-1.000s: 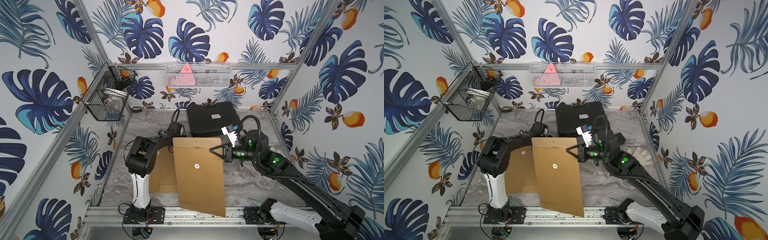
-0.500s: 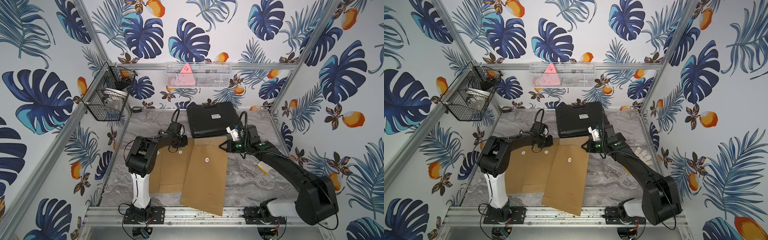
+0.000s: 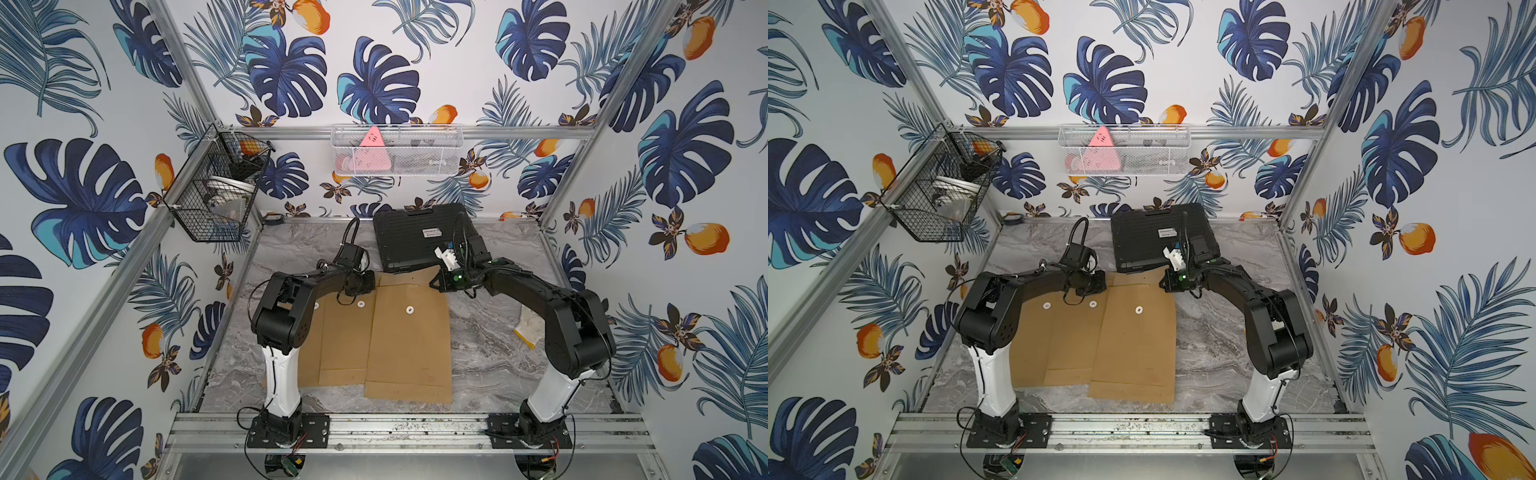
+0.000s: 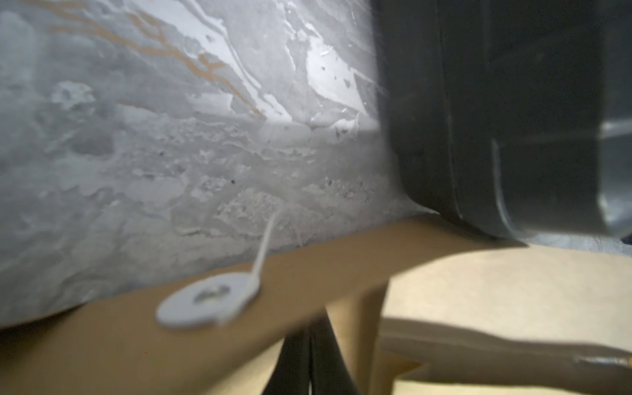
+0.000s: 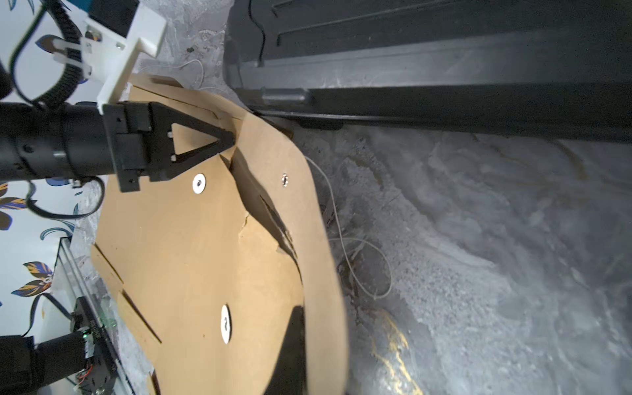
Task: Open the file bag
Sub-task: Place the file bag at the file bag.
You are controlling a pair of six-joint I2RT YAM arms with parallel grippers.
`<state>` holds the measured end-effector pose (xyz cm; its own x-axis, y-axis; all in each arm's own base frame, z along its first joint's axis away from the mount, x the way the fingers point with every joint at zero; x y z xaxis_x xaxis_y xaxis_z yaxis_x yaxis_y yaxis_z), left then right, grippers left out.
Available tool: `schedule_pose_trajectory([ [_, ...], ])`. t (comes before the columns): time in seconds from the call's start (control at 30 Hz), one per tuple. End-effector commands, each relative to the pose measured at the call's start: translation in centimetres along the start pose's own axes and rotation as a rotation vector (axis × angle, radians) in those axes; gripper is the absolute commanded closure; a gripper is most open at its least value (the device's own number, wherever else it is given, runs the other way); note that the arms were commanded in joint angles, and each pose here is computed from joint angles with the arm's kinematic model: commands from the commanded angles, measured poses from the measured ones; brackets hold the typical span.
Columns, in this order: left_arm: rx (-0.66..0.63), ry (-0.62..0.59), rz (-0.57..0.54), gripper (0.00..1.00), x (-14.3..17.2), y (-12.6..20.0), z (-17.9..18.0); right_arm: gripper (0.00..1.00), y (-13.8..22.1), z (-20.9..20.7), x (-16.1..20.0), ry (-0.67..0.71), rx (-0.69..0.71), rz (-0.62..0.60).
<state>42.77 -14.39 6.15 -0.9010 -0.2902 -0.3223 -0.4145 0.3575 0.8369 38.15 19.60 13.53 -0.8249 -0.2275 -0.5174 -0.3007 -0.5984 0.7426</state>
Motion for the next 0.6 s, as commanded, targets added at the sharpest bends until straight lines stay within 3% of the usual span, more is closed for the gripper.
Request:
schedule_pose_trajectory([
  [0.0,-0.08,0.01,0.074,0.93,1.7,-0.1,1.5,1.0,-0.9,-0.9,-1.0,0.061,0.026,-0.004],
  [0.1,-0.081,0.01,0.071,0.93,1.6,0.0,1.5,0.97,-2.0,-1.7,-0.7,0.056,0.039,0.031],
  [0.2,-0.078,0.005,0.054,0.89,1.3,0.4,1.3,0.87,-2.4,-2.6,-0.7,0.029,0.069,0.018],
  [0.33,-0.062,-0.006,0.015,0.81,0.6,1.7,0.5,0.66,-2.4,-3.2,-0.6,-0.001,0.105,0.014],
  [0.57,-0.047,-0.053,-0.09,0.57,-1.5,5.6,-1.3,0.18,0.4,-3.9,-1.6,-0.052,0.195,-0.07],
])
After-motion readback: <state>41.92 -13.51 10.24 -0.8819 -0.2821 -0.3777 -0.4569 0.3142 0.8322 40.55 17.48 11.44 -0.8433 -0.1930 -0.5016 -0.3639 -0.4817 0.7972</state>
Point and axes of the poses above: each gripper's point midway between its finger pads, its own y axis back along the fingers, its own z axis along the line the jaws close on, x = y × z, the point moved 5 cm from there along y, back along the fingers, and after that the axes turned 5 degrees about y, right-handed, at the moved point
